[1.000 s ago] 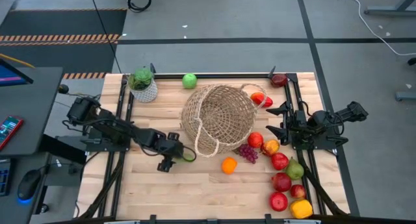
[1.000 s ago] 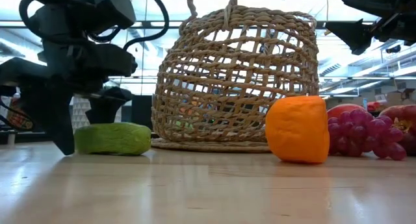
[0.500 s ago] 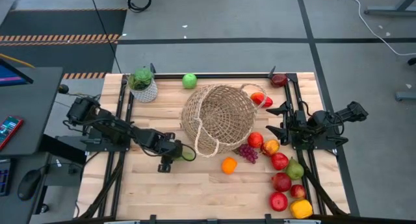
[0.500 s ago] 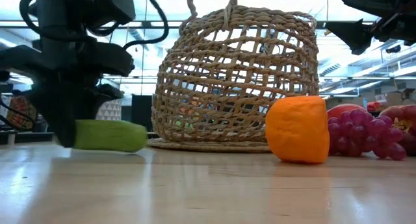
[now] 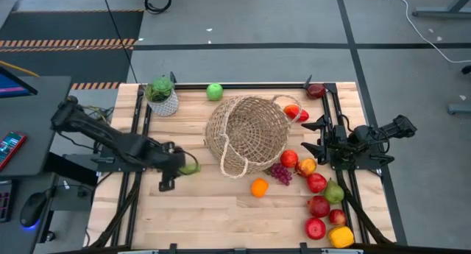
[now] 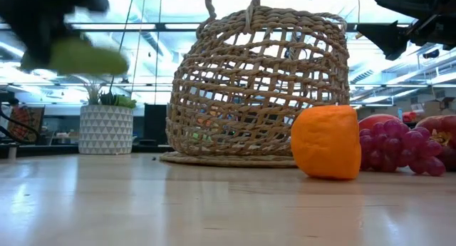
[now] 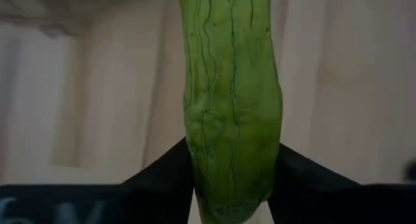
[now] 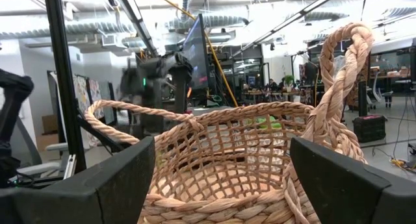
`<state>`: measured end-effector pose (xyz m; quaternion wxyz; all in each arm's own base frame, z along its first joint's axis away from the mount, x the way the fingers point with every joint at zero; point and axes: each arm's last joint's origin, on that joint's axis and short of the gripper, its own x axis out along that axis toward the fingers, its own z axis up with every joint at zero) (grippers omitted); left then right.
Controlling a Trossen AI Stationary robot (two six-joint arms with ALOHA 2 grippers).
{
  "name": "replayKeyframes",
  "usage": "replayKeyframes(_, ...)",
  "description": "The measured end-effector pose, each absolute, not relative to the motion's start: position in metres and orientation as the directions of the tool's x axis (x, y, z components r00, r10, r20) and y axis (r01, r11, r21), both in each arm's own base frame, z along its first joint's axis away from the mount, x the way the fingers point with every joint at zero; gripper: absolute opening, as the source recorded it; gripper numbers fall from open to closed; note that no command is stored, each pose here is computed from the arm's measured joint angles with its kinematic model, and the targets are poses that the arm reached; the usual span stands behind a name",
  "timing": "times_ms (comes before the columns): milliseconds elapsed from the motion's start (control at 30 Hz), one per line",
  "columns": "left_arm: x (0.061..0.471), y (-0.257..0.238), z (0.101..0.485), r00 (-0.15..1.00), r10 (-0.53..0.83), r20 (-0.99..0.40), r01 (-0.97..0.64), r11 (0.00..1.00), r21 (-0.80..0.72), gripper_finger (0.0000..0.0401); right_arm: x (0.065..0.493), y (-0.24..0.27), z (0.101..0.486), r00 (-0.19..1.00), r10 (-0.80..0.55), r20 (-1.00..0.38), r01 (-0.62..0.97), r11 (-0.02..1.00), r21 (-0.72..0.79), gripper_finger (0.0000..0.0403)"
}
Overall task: Build produce basket
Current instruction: Put the green cucumber into the woven basket
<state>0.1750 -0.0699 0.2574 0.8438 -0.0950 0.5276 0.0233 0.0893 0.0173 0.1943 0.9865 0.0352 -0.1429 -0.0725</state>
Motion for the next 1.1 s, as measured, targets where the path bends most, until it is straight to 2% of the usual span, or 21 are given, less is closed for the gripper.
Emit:
replayKeyframes(200, 0.163, -0.056, 0.339, 0.725, 0.13, -0.676, -0.292, 0.947, -0.131, 0.0157, 0.089, 0.017, 0.194, 0.949, -0.153, 0.277, 0.133, 0.987, 0.09, 0.036)
replayKeyframes(300, 0.161, -0.049, 0.378, 0.804, 0.235, -0.546, -0.348, 0.931, -0.111, 0.0158, 0.089, 0.017, 0.194, 0.949, -0.153, 0.277, 0.133, 0.987, 0.091, 0.036)
replayKeyframes(467, 0.157, -0.036, 0.434, 0.906, 0.269, -0.328, -0.332, 0.931, -0.153, 0.0159, 0.089, 0.017, 0.194, 0.949, -0.153, 0.277, 0.133, 0.987, 0.091, 0.036)
replayKeyframes(633, 0.147, -0.028, 0.485, 0.959, 0.272, -0.077, -0.281, 0.949, -0.146, 0.0159, 0.089, 0.017, 0.194, 0.948, -0.153, 0.277, 0.133, 0.987, 0.091, 0.036)
replayKeyframes(800, 0.133, -0.023, 0.52, 0.961, 0.248, 0.126, -0.235, 0.966, -0.106, 0.016, 0.089, 0.017, 0.194, 0.949, -0.153, 0.277, 0.133, 0.987, 0.091, 0.036)
replayKeyframes(1100, 0.13, -0.023, 0.529, 0.953, 0.247, 0.176, -0.237, 0.968, -0.078, 0.016, 0.089, 0.017, 0.194, 0.949, -0.153, 0.277, 0.133, 0.987, 0.09, 0.036)
